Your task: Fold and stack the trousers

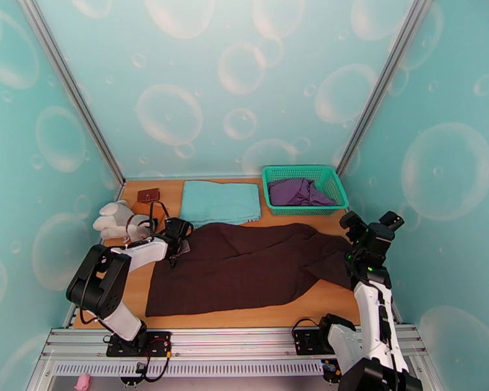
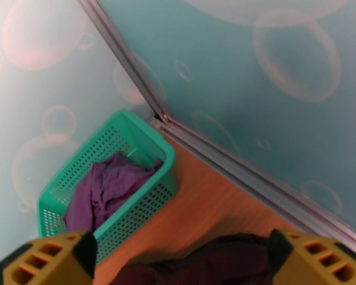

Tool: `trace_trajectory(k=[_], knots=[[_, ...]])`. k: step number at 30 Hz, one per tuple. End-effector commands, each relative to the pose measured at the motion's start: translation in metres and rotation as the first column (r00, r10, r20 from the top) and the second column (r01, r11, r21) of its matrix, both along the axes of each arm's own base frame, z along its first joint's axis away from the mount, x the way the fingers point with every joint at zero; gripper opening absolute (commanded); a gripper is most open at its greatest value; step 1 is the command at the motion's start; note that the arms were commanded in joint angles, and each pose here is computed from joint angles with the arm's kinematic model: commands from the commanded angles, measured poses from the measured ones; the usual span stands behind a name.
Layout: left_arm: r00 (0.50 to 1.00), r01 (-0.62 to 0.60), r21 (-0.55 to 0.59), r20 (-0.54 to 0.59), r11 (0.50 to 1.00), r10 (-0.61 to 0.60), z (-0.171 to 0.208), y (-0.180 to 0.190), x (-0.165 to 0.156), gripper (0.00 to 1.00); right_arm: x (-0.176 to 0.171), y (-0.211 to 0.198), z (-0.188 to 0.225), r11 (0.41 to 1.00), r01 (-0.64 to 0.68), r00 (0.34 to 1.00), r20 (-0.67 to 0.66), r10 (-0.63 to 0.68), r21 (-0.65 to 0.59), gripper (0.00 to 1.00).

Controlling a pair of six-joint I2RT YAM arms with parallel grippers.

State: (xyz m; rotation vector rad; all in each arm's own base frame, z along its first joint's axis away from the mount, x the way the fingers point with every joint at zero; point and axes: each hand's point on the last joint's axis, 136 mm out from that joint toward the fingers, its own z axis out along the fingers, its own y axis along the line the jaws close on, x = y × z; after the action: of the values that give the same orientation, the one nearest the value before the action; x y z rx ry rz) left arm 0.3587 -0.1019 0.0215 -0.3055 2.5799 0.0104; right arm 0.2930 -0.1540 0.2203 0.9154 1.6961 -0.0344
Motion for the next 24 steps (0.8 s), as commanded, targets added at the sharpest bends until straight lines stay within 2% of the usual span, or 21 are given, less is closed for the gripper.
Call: trace_trajectory(k=[1, 2, 4, 5, 7, 11, 17, 20, 24], knots=[[0.997, 0.08, -0.077, 0.006, 0.994, -0.08, -0.003, -0.024, 0.014, 0.4, 0.003, 0.002, 0.0, 0.997, -0.038, 0.997, 0.073, 0.033, 0.06, 0.99], [0.997, 0.082, -0.083, 0.004, 0.993, -0.081, -0.004, -0.025, 0.014, 0.32, 0.002, 0.001, -0.001, 0.997, -0.037, 0.997, 0.074, 0.032, 0.064, 0.99], [0.997, 0.076, -0.092, 0.003, 0.993, -0.076, 0.001, -0.024, 0.016, 0.06, -0.001, -0.001, -0.002, 0.997, -0.033, 0.997, 0.074, 0.029, 0.063, 0.99], [0.997, 0.073, -0.093, 0.012, 0.993, -0.073, 0.007, -0.024, 0.017, 0.0, -0.002, -0.002, -0.002, 0.998, -0.032, 0.997, 0.075, 0.027, 0.061, 0.99], [0.997, 0.069, -0.09, 0.053, 0.994, -0.064, 0.028, -0.022, 0.018, 0.0, -0.001, -0.001, -0.003, 0.997, -0.042, 0.997, 0.074, 0.037, 0.061, 0.99], [0.981, 0.065, -0.084, 0.188, 0.994, -0.049, 0.096, -0.017, 0.014, 0.0, 0.006, 0.005, -0.013, 0.992, -0.09, 0.995, 0.054, 0.086, 0.089, 0.99], [0.9, 0.12, -0.135, 0.433, 0.984, -0.051, 0.228, -0.024, -0.007, 0.0, 0.005, 0.01, -0.015, 0.989, -0.106, 0.992, 0.079, 0.099, 0.1, 0.99], [0.831, 0.142, -0.169, 0.555, 0.975, -0.024, 0.295, -0.021, -0.021, 0.0, 0.007, 0.012, -0.015, 0.987, -0.125, 0.99, 0.081, 0.117, 0.101, 0.99], [0.66, 0.113, -0.191, 0.748, 0.975, 0.07, 0.384, 0.005, -0.039, 0.0, 0.01, 0.014, -0.019, 0.984, -0.141, 0.988, 0.077, 0.133, 0.111, 0.99]])
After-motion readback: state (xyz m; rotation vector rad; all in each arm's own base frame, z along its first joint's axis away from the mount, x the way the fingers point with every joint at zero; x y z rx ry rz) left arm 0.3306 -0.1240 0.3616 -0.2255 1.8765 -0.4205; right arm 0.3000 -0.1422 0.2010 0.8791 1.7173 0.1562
